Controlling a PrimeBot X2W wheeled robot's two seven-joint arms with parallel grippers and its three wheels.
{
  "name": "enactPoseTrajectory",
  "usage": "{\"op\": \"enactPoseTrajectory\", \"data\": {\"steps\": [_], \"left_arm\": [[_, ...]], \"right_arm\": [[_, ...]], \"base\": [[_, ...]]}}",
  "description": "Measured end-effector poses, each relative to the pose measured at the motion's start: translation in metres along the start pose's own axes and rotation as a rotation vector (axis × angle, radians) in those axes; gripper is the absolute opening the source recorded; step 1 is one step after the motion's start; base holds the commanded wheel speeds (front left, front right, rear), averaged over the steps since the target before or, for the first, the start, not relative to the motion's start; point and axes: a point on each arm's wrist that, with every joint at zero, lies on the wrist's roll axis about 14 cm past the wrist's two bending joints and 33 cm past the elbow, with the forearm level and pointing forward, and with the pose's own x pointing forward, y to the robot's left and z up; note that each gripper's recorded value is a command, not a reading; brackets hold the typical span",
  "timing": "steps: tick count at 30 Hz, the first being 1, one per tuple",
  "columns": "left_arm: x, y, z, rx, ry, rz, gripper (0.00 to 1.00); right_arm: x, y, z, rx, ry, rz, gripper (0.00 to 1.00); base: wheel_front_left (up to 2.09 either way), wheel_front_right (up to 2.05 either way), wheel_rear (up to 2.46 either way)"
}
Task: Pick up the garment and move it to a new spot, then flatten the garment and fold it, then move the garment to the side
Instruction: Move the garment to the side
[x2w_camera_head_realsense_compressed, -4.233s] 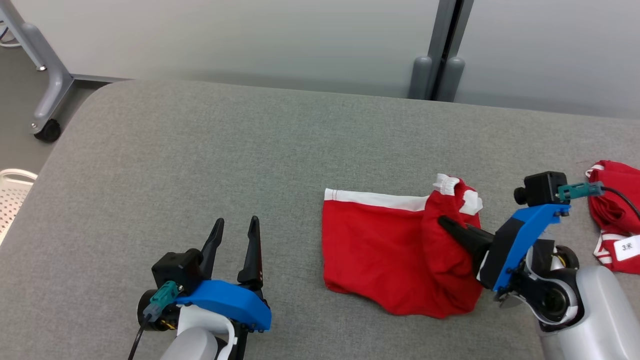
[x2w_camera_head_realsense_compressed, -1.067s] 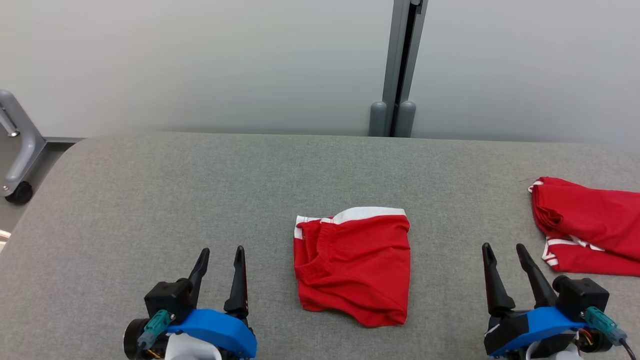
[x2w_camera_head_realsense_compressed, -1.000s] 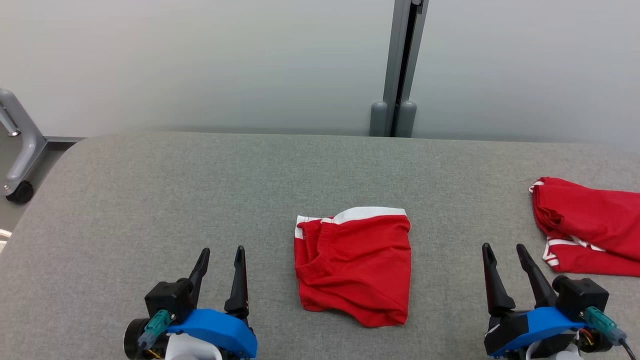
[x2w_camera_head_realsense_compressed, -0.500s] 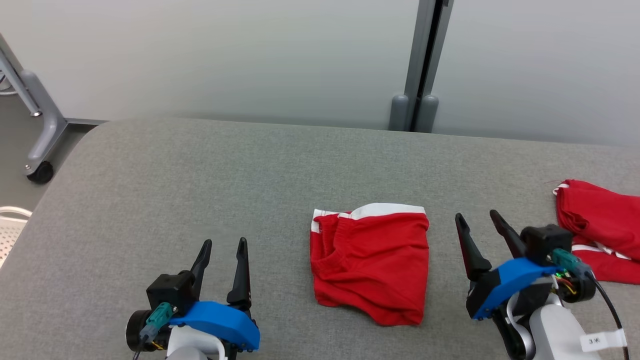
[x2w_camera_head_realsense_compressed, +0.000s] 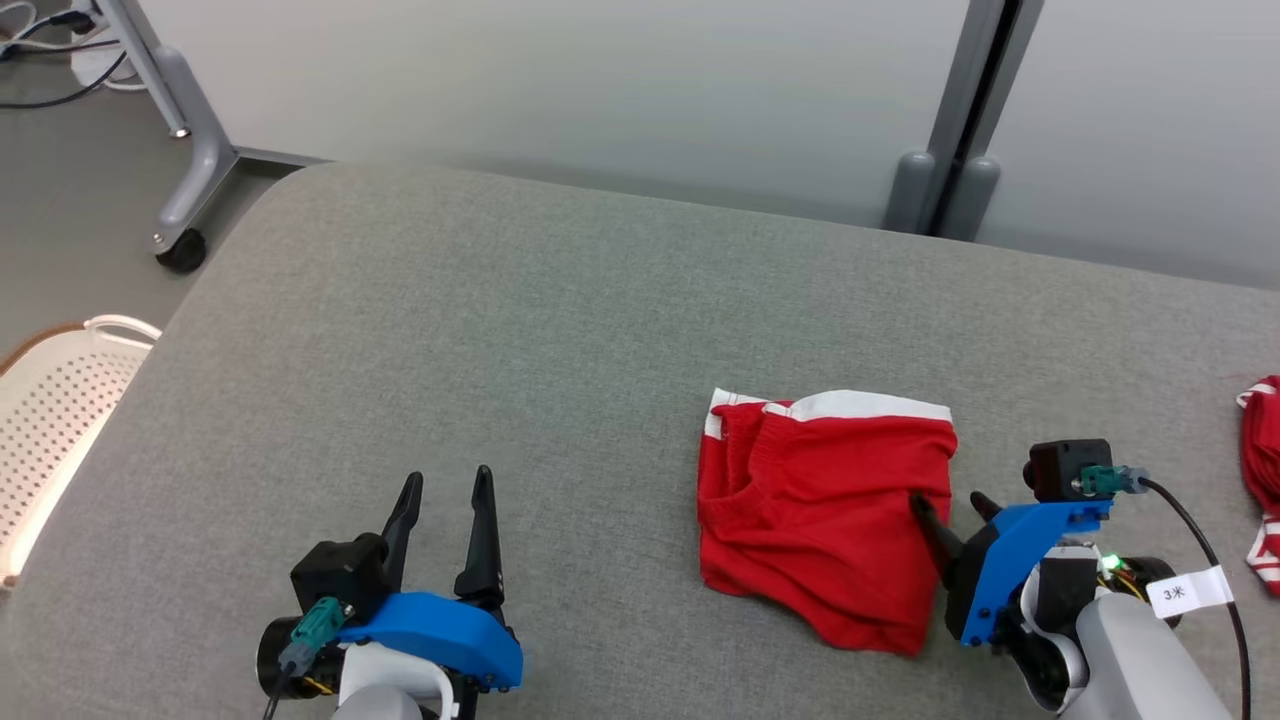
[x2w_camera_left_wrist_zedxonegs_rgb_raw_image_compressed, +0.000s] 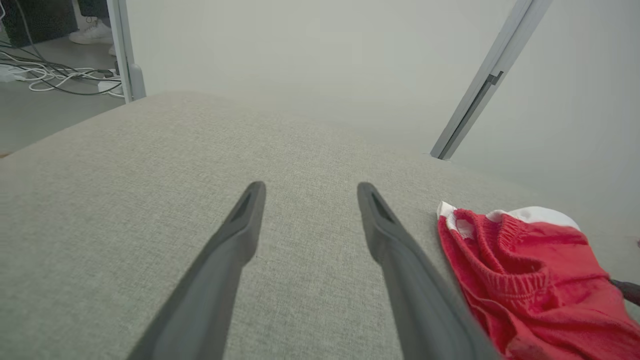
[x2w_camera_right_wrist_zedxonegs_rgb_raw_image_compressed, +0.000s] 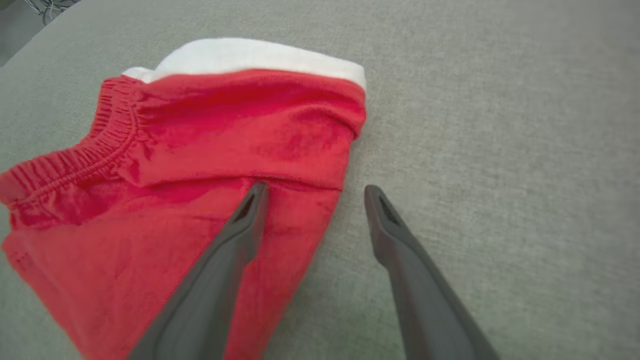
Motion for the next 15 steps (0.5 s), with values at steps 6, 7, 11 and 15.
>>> {"op": "enactPoseTrajectory", "data": {"steps": [6,7,11,15], "left_arm": [[-0.001,0.013,0.003,0.004,-0.011,0.04,1.0],[-0.001,0.013,0.003,0.004,-0.011,0.042,1.0],[0.001,0.011,0.002,0.008,-0.011,0.034,1.0],[0.006,0.001,-0.005,0.022,0.01,-0.001,1.0]], "right_arm": [[0.01,0.01,-0.029,0.046,0.137,0.041,1.0],[0.011,0.012,-0.03,0.054,0.147,0.046,1.0],[0.012,0.013,-0.032,0.068,0.157,0.055,0.44],[0.014,0.012,-0.029,0.064,0.145,0.061,0.0]], "base": [[0.0,0.0,0.0],[0.0,0.0,0.0],[0.0,0.0,0.0],[0.0,0.0,0.0]]}}
